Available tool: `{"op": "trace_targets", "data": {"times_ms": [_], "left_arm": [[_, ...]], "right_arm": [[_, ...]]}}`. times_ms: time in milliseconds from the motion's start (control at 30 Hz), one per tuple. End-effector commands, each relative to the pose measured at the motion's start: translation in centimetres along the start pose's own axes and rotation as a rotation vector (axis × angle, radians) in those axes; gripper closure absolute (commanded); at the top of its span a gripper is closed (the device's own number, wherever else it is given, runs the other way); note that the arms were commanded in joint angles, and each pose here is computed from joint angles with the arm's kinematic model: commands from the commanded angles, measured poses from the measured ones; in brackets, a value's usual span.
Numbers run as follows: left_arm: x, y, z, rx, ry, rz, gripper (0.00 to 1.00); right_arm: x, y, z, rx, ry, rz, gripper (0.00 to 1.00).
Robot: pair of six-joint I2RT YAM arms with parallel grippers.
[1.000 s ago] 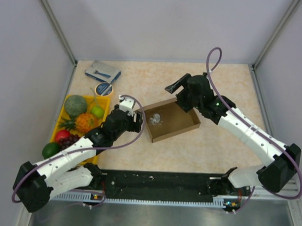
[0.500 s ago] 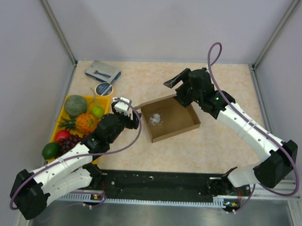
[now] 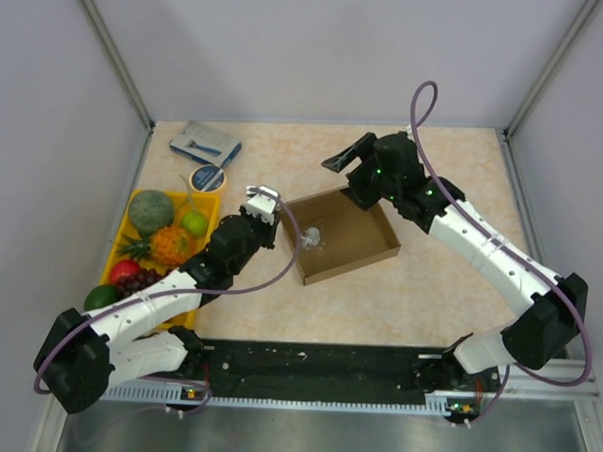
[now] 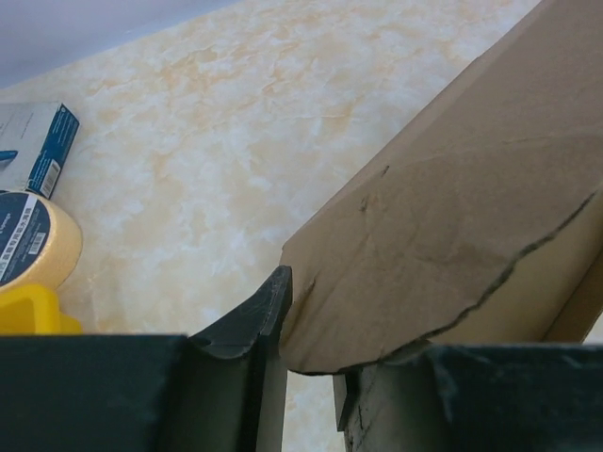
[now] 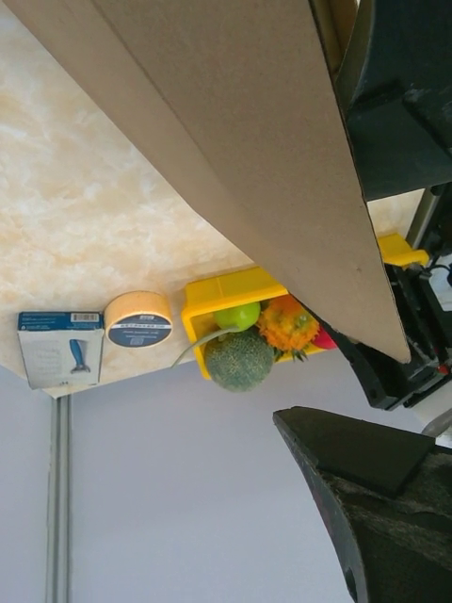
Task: Fold the paper box
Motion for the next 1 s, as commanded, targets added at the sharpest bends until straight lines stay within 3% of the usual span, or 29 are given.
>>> {"op": "trace_targets", "data": {"times_ms": [0, 67, 100, 167, 233, 267, 300, 367, 400, 433, 500, 567, 667, 967], "left_arm": [[2.6, 0.1, -0.5, 0.052, -0.104, 0.068, 0.76], [2.2, 0.3, -0.5, 0.082, -0.097, 0.075, 0.8], [2.1, 0.4, -0.5, 0.085, -0.092, 0.075, 0.81], [1.7, 0.4, -0.4, 0.084, -0.077, 0.074, 0.82], [1.5, 0.4, -0.3, 0.086, -0.073, 0.085, 0.82], [1.5, 0.4, -0.3, 0.08, -0.071, 0.095, 0.82], [1.3, 0.4, -0.3, 0.071, -0.067, 0.097, 0.83], [1.4, 0.2, -0.3, 0.056, -0.06, 0.099, 0.84], [1.2, 0.3, -0.3, 0.058, -0.045, 0.094, 0.84], [1.5, 0.2, -0.4, 0.055, -0.047, 0.099, 0.88], [1.5, 0.1, -0.4, 0.058, -0.031, 0.119, 0.89], [1.6, 0.0, -0.2, 0.074, 0.001, 0.165, 0.86], [1.4, -0.1, 0.1, 0.075, 0.02, 0.209, 0.83], [1.4, 0.0, -0.2, 0.082, 0.053, 0.195, 0.82]], "right_arm": [[1.6, 1.8, 1.1, 0.092, -0.026, 0.094, 0.17], [3.3, 1.1, 1.7, 0.122, -0.052, 0.179, 0.13], [3.6, 0.6, 2.2, 0.176, -0.013, 0.334, 0.13], [6.2, -0.3, 3.9, 0.212, -0.071, 0.487, 0.09], [7.6, -1.9, 5.3, 0.252, -0.096, 0.763, 0.07], [8.8, -2.6, 7.2, 0.25, -0.168, 0.864, 0.07], [9.8, -3.6, 7.8, 0.216, -0.251, 1.083, 0.07], [9.8, -7.7, 6.9, 0.134, -0.259, 1.269, 0.02], [10.7, -8.0, 7.6, 0.117, -0.377, 1.401, 0.01], [9.8, -10.9, 6.4, 0.102, -0.318, 1.47, 0.01], [10.3, -12.7, 6.4, 0.123, -0.34, 1.657, 0.01], [11.8, -13.6, 5.6, 0.135, -0.477, 1.676, 0.01], [15.2, -15.7, 4.4, 0.296, -0.55, 1.624, 0.01], [17.4, -16.7, -1.3, 0.625, -0.352, 1.722, 0.06]]}}
Point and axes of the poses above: each gripper's point midway between its finger pads, its own z axis back along the fingers, its own y axis along the line the jaws close on, x = y × z, the point moved 9 cm from there along z, back along the fingers, and after that the axes turned 6 degrees about z, right-handed, at the moved point
